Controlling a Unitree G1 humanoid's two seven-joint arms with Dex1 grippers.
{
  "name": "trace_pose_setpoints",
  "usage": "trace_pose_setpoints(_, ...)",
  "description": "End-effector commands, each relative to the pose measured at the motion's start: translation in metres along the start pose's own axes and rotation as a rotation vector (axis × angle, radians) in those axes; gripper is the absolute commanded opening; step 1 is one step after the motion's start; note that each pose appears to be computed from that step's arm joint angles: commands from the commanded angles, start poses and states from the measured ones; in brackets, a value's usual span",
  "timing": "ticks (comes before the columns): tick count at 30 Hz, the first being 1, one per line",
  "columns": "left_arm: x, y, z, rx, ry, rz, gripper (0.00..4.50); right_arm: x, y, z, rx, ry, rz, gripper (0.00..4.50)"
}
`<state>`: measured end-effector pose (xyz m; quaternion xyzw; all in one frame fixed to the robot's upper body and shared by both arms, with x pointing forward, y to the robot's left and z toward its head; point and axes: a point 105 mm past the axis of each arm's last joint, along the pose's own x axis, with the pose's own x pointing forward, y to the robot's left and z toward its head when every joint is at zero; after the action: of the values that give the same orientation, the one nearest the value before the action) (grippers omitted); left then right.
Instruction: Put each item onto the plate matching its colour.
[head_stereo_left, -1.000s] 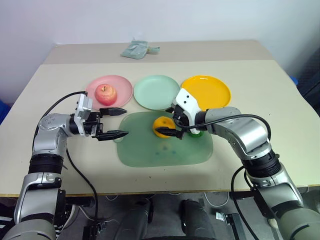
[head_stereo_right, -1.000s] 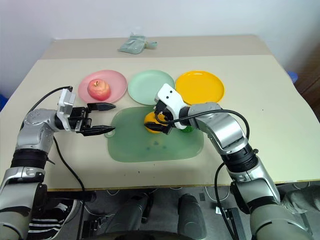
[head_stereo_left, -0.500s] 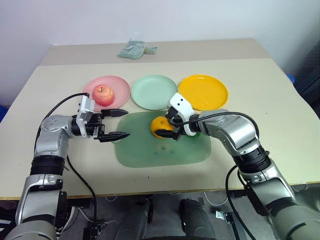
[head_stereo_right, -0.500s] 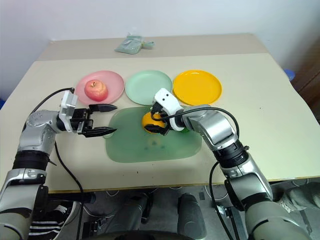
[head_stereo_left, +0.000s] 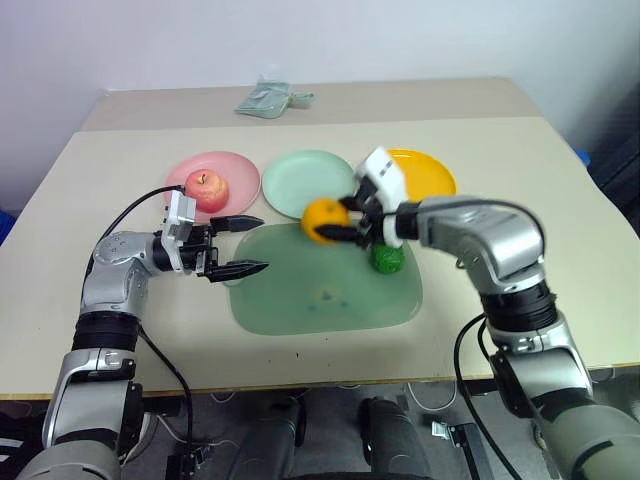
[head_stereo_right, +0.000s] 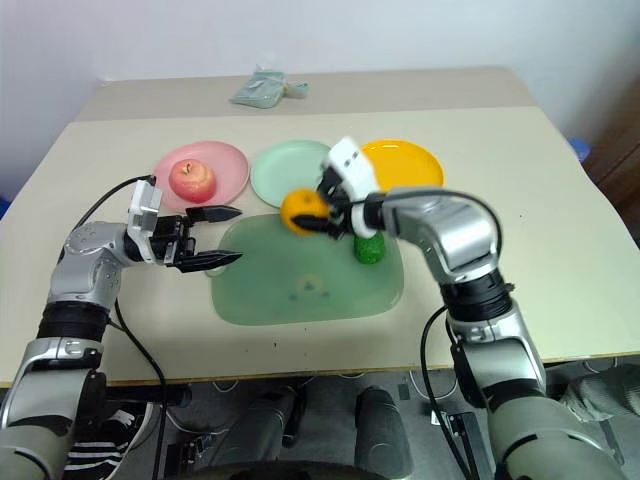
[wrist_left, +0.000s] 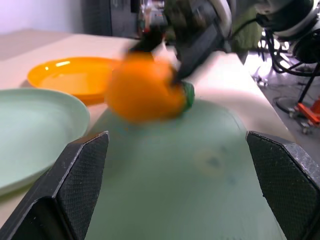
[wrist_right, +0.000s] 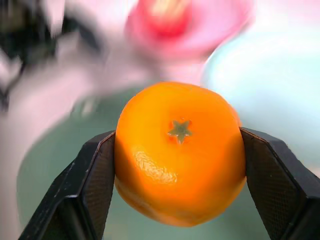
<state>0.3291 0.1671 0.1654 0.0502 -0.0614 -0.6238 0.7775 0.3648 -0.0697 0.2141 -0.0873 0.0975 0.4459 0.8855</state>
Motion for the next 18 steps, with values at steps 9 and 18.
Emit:
trace_pose_setpoints(9,0.038,0.018,0.01,0.141,-0.093,0.151,4.5,-0.039,-0.133,-0.012,-0.156,0.042,-0.653,3.13)
trace_pose_setpoints(18,0.041,0.015,0.004,0.154,-0.077,0.164,4.5,-0.03,-0.129,-0.036,-0.123,0.082,-0.568,4.43)
